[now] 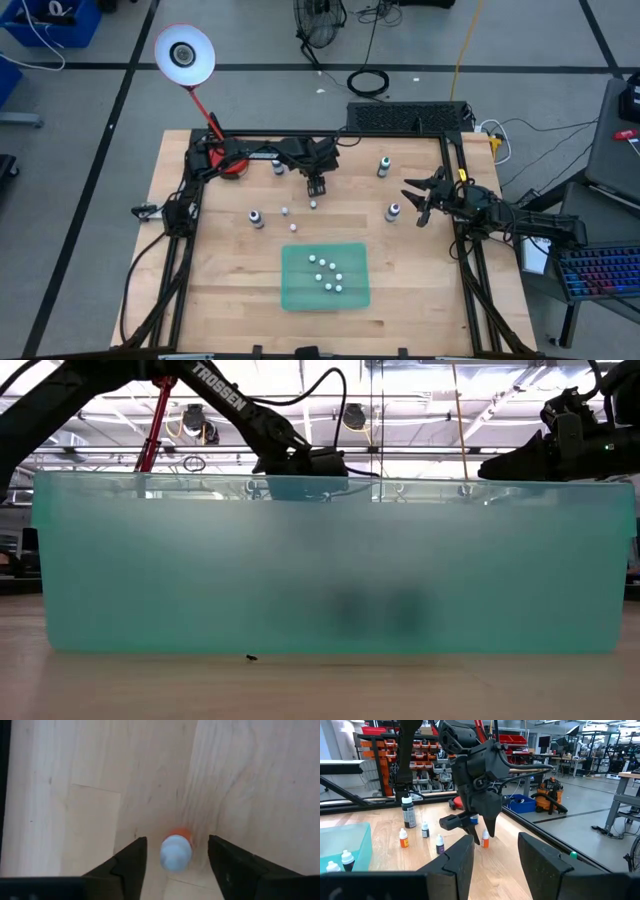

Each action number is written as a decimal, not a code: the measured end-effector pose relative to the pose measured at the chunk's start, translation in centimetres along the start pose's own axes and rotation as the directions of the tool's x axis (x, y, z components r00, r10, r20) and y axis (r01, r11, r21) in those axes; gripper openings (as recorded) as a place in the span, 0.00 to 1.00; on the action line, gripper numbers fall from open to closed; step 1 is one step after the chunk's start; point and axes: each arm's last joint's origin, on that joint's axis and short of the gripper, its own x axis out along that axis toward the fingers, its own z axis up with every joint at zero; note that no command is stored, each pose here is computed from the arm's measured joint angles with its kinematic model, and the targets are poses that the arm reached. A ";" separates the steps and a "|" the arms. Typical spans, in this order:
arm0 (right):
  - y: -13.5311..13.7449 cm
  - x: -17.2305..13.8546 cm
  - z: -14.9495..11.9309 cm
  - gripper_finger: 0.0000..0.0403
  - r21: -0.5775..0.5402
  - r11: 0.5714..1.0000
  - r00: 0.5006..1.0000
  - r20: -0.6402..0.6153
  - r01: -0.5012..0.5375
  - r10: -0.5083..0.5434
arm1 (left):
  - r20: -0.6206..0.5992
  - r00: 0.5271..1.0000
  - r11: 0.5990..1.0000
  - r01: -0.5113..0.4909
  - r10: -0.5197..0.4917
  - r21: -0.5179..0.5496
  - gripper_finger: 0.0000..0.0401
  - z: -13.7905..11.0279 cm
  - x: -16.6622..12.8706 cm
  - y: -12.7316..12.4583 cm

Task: Pick & Place food coloring
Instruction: Put the top small yellow food coloring bottle into the blue bin, then put the small black food coloring bottle into the blue bin

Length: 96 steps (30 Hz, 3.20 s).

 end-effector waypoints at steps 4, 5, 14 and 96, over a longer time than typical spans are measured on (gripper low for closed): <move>0.0 0.0 0.0 0.35 0.000 1.000 1.000 0.000 0.000 0.000 | 0.001 1.000 1.000 0.001 -0.001 -0.001 0.38 0.0 0.0 0.0; 0.0 0.0 0.0 0.35 0.000 1.000 1.000 0.000 0.000 0.000 | 0.002 1.000 1.000 0.001 -0.001 -0.001 0.34 0.0 0.0 0.0; 0.0 0.0 0.0 0.35 0.000 1.000 1.000 0.000 0.000 0.000 | 0.017 0.998 0.997 0.066 -0.067 0.045 0.17 0.2 -1.0 -0.8; 0.0 0.0 0.0 0.35 -0.001 1.000 1.000 -0.003 0.001 -0.001 | -0.010 0.999 0.985 -0.031 0.033 0.171 0.53 -3.4 -15.0 -25.3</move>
